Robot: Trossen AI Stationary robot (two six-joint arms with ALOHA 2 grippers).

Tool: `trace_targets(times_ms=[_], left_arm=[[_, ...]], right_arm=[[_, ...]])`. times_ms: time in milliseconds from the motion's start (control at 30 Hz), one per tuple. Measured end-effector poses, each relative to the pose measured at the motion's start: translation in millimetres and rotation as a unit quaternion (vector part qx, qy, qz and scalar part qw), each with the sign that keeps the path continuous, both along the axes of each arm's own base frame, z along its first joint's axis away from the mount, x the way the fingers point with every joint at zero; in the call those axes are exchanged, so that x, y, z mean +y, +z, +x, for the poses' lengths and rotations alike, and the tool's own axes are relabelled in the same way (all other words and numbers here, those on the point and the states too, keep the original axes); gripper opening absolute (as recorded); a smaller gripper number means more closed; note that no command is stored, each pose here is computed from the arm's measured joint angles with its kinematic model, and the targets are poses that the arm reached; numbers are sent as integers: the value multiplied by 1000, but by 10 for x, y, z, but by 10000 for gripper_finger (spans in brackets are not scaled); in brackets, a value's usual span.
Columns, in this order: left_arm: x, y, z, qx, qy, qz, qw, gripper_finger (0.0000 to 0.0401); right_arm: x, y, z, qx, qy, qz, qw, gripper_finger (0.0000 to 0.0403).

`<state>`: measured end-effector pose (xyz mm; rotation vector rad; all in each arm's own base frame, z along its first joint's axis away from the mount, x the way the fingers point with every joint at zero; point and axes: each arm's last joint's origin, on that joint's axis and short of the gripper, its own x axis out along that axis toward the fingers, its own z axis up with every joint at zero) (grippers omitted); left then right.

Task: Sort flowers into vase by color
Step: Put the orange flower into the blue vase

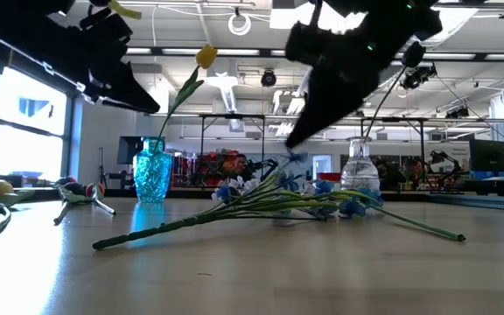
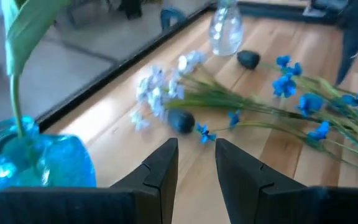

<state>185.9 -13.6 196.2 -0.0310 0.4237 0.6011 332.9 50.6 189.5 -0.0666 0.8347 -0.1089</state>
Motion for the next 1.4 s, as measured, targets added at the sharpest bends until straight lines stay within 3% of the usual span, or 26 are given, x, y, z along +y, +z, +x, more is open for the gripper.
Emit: trace_targets(times_ms=[200, 433, 567, 667, 767, 900, 1100, 1400], left_arm=[[67, 257, -56, 81, 49, -110, 989, 96], [3, 204, -200, 102, 125, -256, 953, 96], [-172, -15, -270, 100, 152, -315, 931, 96], [-309, -127, -311, 95, 172, -342, 919, 96], [-446, -162, -333, 98, 164, -353, 916, 96], [-550, -190, -360, 91, 163, -351, 918, 96], [-561, -232, -328, 60, 180, -310, 932, 96], [-490, -338, -222, 77, 199, -258, 942, 96]], right_arm=[[-76, 186, 162, -79, 76, -84, 990, 186], [-99, 238, 204, -116, 51, -61, 990, 186], [13, 212, 171, -103, 58, -49, 992, 186], [127, 114, 25, -21, 77, -53, 995, 186], [217, 104, -192, 52, 41, -53, 996, 186], [333, 179, -454, 91, -30, -71, 993, 186], [593, 254, -701, 58, -109, -96, 988, 186], [754, -105, -983, 46, -147, -61, 986, 186]])
